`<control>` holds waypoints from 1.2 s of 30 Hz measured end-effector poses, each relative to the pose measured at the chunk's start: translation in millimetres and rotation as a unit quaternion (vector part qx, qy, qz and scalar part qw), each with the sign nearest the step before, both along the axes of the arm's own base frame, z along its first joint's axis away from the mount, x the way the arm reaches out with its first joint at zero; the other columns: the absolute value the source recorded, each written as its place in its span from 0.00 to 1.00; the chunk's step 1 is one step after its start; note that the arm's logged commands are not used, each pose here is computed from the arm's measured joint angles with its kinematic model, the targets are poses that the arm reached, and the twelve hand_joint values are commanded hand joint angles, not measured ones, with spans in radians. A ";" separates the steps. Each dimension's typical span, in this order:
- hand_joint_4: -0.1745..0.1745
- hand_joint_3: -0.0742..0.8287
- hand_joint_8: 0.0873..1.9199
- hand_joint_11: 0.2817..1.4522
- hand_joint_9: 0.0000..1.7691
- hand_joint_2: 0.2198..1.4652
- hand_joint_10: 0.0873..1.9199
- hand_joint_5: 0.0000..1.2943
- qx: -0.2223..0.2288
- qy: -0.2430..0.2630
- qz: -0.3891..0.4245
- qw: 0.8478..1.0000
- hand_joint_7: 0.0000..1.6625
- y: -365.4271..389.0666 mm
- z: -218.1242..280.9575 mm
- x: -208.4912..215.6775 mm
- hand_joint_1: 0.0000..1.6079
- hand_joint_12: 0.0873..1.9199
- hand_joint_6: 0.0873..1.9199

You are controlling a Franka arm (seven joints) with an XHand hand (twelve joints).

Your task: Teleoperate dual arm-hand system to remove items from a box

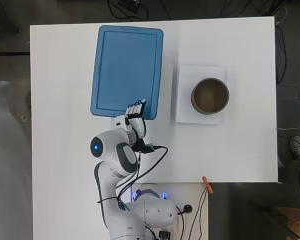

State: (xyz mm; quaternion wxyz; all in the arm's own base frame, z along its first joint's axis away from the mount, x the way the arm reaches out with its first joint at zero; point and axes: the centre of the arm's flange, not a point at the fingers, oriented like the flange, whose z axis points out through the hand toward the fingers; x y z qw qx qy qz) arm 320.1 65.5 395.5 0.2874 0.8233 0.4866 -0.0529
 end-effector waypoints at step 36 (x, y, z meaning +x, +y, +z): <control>1.00 0.08 1.00 0.50 0.71 0.70 1.00 0.78 0.004 -0.203 0.131 0.970 0.69 30.1 103.6 0.1 0.64 0.96 0.46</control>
